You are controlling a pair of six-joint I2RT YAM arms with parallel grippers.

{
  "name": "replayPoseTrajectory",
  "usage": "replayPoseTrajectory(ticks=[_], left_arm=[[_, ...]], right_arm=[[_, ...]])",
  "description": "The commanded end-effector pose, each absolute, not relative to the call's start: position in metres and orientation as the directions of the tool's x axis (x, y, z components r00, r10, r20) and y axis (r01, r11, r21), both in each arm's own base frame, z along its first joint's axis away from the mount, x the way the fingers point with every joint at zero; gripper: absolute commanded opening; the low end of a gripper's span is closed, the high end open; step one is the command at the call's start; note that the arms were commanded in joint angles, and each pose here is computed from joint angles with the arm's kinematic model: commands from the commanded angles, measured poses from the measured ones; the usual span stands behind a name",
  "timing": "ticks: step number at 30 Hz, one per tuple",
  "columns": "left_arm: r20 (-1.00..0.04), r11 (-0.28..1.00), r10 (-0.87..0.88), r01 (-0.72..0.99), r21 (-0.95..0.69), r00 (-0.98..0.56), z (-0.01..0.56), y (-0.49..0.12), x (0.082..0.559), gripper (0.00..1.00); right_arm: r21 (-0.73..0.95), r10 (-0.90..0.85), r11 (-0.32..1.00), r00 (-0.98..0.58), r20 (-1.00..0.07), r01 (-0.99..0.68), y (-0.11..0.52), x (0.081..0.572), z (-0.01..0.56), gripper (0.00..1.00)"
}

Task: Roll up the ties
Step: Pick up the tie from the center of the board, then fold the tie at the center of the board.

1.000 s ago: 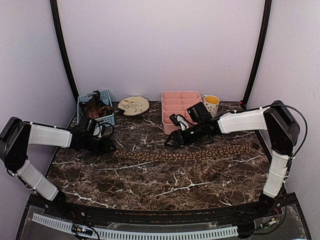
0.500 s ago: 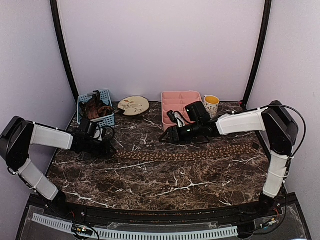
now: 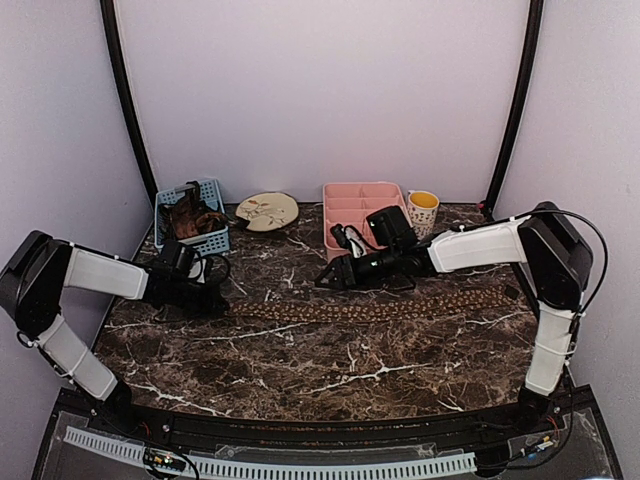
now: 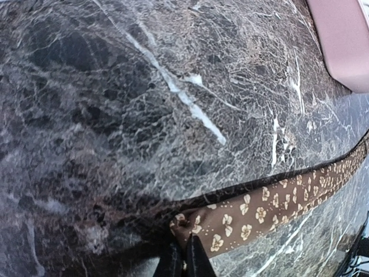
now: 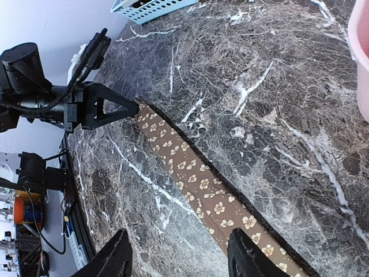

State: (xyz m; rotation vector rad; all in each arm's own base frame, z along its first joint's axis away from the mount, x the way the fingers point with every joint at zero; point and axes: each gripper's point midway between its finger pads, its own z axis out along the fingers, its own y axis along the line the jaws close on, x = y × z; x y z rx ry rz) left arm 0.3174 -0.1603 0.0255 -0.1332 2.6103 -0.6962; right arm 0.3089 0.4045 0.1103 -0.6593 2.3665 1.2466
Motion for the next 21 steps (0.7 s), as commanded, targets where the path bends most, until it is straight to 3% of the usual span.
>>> replayPoseTrajectory(ticks=[1,11,21], left_arm=[[-0.425,0.884,-0.193,0.031,-0.466,-0.884,0.05,-0.153,0.317,0.0],[-0.459,0.882,-0.051,0.176,-0.438,-0.887,0.088,-0.178,0.305,0.0],[-0.508,0.728,0.004,0.351,-0.589,-0.861,0.116,-0.259,0.306,0.0]], right_arm=[[0.677,-0.233,0.461,-0.814,-0.532,-0.574,0.418,0.303,0.108,0.55],[0.709,-0.232,0.426,-0.826,-0.514,-0.561,0.435,0.297,0.104,0.51],[0.741,-0.195,0.435,-0.857,-0.476,-0.511,0.428,0.3,0.101,0.47]])
